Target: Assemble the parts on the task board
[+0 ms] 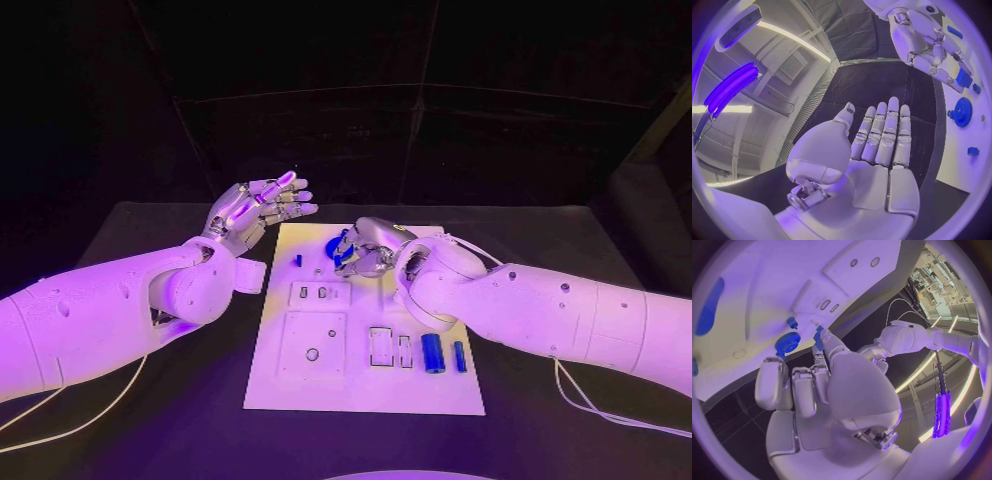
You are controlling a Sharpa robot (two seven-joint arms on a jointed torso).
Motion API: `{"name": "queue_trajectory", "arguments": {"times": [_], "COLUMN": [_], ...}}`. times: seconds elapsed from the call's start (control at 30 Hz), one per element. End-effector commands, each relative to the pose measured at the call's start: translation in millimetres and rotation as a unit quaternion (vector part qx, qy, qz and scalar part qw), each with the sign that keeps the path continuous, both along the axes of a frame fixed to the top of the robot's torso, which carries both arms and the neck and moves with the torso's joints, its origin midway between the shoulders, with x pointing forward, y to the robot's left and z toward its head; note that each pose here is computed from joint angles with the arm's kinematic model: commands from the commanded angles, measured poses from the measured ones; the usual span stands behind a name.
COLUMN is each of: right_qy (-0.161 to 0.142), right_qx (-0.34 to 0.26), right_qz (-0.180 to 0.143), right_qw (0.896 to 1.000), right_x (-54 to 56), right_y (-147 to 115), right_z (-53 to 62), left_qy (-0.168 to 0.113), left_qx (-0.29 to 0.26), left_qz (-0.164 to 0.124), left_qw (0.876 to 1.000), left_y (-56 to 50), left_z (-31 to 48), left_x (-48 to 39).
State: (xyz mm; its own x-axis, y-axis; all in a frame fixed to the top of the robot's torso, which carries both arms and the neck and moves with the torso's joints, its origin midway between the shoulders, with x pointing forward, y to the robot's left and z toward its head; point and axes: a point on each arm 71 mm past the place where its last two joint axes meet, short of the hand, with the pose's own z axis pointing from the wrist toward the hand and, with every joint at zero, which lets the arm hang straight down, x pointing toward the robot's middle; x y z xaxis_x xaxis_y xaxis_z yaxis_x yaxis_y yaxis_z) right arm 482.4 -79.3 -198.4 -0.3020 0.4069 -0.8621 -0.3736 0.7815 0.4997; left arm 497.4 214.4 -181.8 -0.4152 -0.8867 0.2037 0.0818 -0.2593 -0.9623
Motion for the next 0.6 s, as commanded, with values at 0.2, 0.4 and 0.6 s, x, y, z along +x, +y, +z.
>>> {"name": "queue_trajectory", "arguments": {"times": [0.2, 0.4, 0.6], "right_qy": [0.005, 0.011, 0.015], "right_qx": [-0.053, -0.068, -0.076], "right_qz": [0.010, 0.019, 0.024], "right_qw": [0.999, 0.997, 0.997], "right_x": [-5.7, -10.6, -13.4], "right_y": [11, 15, 17], "right_z": [-15.2, -24.5, -30.1], "left_qy": [0.000, 0.000, 0.001], "left_qx": [-0.007, -0.009, -0.009], "left_qz": [-0.005, -0.004, -0.005], "left_qw": [1.000, 1.000, 1.000], "left_y": [-3.6, -4.5, -4.9], "left_z": [1.8, 1.7, 1.6], "left_x": [1.5, 2.7, 3.0]}}
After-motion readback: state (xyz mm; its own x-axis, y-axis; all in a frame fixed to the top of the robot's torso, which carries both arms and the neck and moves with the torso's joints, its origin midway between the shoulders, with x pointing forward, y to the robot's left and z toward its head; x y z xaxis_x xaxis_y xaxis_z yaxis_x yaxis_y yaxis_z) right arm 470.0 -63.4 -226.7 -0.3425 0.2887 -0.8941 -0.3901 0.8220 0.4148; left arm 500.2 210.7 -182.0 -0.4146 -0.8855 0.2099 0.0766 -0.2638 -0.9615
